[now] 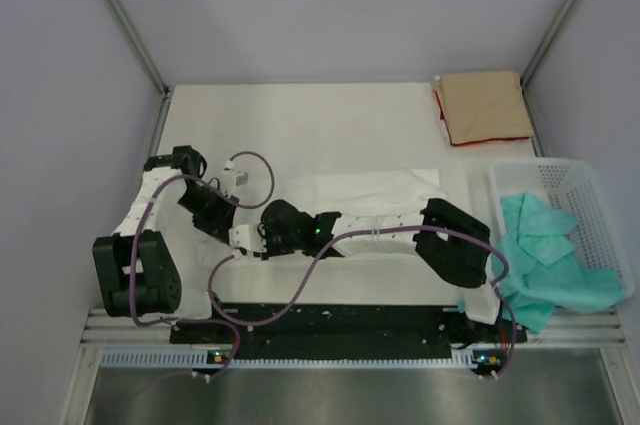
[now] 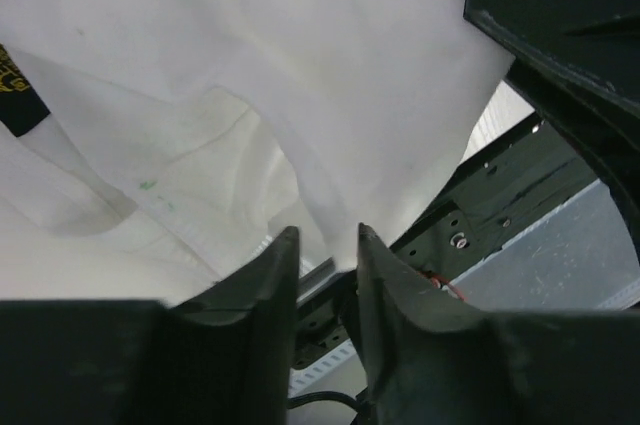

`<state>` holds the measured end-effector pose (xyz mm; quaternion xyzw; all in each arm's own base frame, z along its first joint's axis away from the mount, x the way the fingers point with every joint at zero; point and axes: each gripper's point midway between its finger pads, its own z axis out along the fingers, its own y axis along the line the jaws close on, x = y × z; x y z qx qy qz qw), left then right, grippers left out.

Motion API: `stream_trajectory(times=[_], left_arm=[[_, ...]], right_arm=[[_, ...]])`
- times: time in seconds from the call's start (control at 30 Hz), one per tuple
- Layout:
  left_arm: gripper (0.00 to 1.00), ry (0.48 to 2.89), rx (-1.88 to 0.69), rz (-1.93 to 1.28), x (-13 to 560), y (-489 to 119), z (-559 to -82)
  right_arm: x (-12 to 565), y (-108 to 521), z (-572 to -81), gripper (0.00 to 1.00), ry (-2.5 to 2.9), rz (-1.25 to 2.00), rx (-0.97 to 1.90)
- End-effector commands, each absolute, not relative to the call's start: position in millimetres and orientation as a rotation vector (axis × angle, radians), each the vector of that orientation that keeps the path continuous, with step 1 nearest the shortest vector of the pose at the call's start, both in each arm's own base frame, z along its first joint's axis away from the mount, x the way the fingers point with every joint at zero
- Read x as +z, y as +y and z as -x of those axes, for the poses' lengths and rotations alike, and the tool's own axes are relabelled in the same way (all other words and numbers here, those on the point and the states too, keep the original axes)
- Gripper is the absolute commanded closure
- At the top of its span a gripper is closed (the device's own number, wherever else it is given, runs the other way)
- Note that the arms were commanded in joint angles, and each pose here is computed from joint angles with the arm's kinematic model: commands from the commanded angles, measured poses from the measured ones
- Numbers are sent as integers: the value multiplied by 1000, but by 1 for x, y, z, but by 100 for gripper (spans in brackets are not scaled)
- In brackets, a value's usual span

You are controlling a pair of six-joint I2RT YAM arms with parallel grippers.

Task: Fold and stack the t-shirts
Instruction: Fold the other side of the tshirt into a rectangle

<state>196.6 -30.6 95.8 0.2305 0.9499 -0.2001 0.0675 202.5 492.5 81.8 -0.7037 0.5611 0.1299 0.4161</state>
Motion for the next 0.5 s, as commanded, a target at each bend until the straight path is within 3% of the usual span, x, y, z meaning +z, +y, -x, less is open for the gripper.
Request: stream_trajectory(times=[0.0,0.07,0.13,0.3,0.47], left_arm=[[61,2898,-633,-809,96,-27,-177],[42,2892,-565,-841,101,-19,-180],[37,2865,-511,-862,109,-15,-189],[37,2816,-434,-769,116,-10,-236],[45,2850,-422,-651,91,-6,-275]], right_arm=[[76,484,-148,68,1252,2040,492],[83,479,-135,59,1232,2047,571],[96,476,-128,54,1232,2024,617],[135,464,-138,53,1370,1843,765],[164,419,-213,53,1721,1343,847]])
